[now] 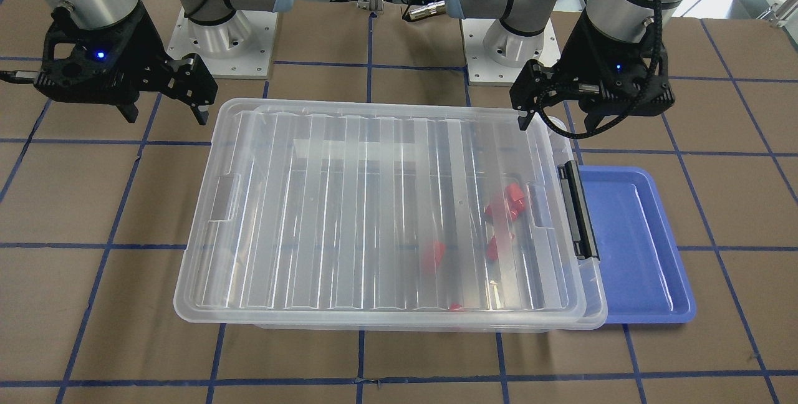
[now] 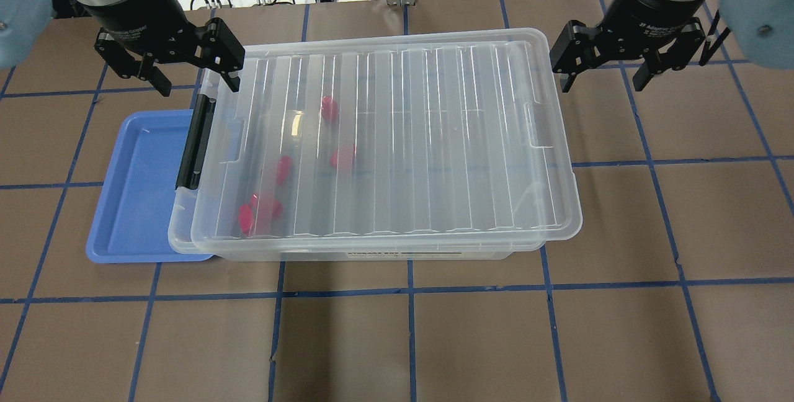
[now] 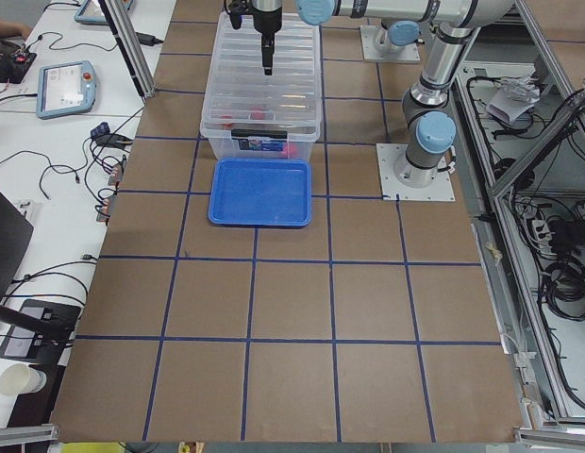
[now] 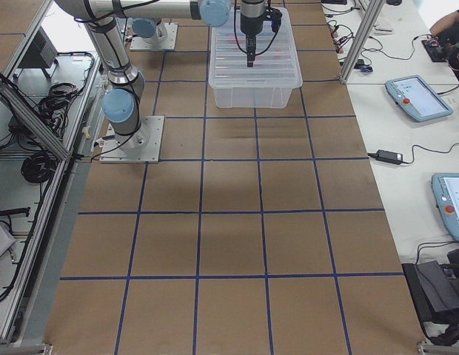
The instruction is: Place red block in blue tray from box
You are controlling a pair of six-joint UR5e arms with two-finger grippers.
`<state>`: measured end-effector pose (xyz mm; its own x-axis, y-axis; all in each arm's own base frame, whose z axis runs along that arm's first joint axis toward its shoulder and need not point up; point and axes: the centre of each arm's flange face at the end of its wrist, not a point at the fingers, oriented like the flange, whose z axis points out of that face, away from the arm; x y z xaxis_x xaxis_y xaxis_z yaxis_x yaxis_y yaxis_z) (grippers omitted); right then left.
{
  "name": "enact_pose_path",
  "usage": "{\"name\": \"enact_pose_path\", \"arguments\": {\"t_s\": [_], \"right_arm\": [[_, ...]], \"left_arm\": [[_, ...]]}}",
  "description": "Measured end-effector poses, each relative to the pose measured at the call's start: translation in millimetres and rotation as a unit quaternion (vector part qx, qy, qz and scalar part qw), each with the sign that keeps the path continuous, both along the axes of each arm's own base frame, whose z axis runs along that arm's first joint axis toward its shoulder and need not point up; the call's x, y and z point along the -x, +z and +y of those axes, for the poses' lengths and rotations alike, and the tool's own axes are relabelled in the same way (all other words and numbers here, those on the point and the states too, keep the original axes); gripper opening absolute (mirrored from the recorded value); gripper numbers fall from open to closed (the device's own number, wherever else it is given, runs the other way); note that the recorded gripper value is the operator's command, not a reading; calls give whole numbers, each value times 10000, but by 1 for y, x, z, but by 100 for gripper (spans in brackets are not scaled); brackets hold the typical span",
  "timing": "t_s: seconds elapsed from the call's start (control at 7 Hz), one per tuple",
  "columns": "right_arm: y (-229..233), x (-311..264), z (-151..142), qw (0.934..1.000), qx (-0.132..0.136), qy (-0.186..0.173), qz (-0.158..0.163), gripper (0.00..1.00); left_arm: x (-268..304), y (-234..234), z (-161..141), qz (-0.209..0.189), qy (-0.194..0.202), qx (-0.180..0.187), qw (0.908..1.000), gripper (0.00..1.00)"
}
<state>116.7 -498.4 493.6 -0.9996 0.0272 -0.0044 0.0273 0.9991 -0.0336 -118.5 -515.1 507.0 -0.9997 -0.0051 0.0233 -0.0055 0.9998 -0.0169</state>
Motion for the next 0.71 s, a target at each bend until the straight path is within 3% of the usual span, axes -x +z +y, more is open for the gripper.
{"name": "enact_pose_path", "arguments": {"t_s": [0.71], "right_arm": [[-2,3,-1,10000,-1,-21,-1,100]], "left_arm": [[0,-1,-1,-21,-24,-12,10000,100]]}}
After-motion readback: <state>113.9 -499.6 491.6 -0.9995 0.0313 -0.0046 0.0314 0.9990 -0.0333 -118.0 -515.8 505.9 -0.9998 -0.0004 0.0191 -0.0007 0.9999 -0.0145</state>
